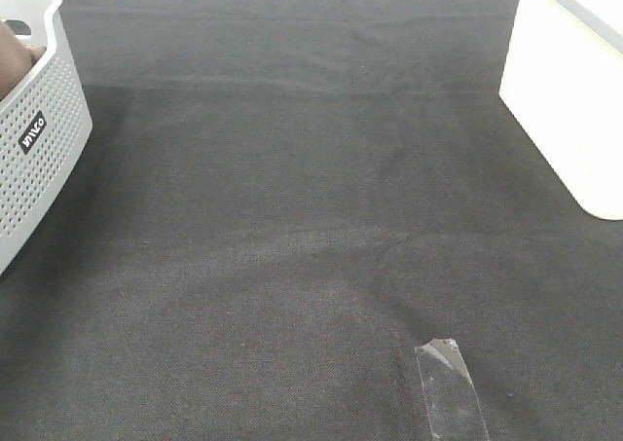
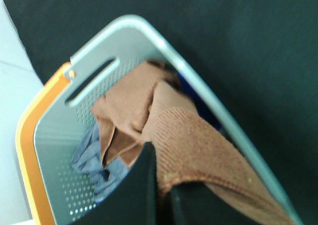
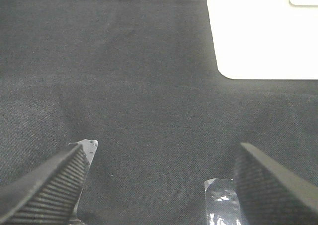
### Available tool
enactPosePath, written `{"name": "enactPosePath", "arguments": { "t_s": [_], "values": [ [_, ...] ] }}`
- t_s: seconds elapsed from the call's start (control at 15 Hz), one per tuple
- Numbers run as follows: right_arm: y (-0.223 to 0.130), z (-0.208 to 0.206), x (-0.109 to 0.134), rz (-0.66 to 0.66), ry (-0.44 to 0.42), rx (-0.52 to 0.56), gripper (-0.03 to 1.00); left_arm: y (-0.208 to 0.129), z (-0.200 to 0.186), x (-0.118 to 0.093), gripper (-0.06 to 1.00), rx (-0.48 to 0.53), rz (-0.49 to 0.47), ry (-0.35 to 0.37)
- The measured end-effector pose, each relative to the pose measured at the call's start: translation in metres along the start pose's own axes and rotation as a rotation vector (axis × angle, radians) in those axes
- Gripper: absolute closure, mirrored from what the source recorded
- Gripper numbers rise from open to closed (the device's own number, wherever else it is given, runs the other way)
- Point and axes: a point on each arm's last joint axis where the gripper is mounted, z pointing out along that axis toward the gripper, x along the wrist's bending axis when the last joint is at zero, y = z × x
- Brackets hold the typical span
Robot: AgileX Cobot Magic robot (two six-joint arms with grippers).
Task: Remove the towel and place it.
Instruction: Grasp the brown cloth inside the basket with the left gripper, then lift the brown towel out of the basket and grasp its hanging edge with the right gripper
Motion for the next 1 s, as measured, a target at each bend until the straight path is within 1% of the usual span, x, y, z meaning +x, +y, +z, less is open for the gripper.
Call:
{"name": "enactPosePath", "arguments": {
  "t_s": [0.13, 0.27, 0.33, 0.4, 0.47, 0.6, 0.67, 0.73, 0.8, 0.87, 1.0],
  "values": [
    [0.000, 0.000, 0.000, -0.002, -0.005, 0.000, 0.22, 0.022, -0.018, -0.006, 0.94, -0.042, -0.009, 0.006],
    [0.000, 0.000, 0.000, -0.001, -0.003, 0.000, 0.22, 0.047, -0.036, -0.018, 0.94, -0.114, 0.002, -0.005],
    [0.001, 0.000, 0.001, 0.001, 0.008, -0.003, 0.22, 0.059, -0.044, -0.025, 0.94, -0.154, 0.002, -0.012],
    [0.005, 0.000, 0.004, -0.015, 0.043, -0.011, 0.22, 0.069, -0.051, -0.033, 0.94, -0.191, -0.001, -0.023],
    [0.013, 0.003, 0.008, -0.041, 0.098, -0.034, 0.22, 0.078, -0.058, -0.041, 0.94, -0.225, -0.006, -0.039],
    [0.039, 0.014, 0.021, -0.088, 0.257, -0.125, 0.22, 0.091, -0.063, -0.059, 0.94, -0.260, -0.020, -0.083],
    [0.054, 0.025, 0.026, -0.120, 0.327, -0.144, 0.22, 0.095, -0.065, -0.068, 0.94, -0.272, -0.010, -0.104],
    [0.066, 0.039, 0.029, -0.158, 0.386, -0.131, 0.22, 0.100, -0.067, -0.076, 0.94, -0.284, 0.005, -0.124],
    [0.075, 0.054, 0.033, -0.236, 0.446, -0.128, 0.22, 0.104, -0.069, -0.085, 0.94, -0.295, 0.015, -0.144],
    [0.084, 0.068, 0.037, -0.289, 0.525, -0.139, 0.22, 0.107, -0.071, -0.092, 0.94, -0.304, 0.015, -0.163],
    [0.100, 0.100, 0.044, -0.354, 0.659, -0.198, 0.22, 0.112, -0.075, -0.104, 0.94, -0.316, 0.000, -0.196]
  ]
}}
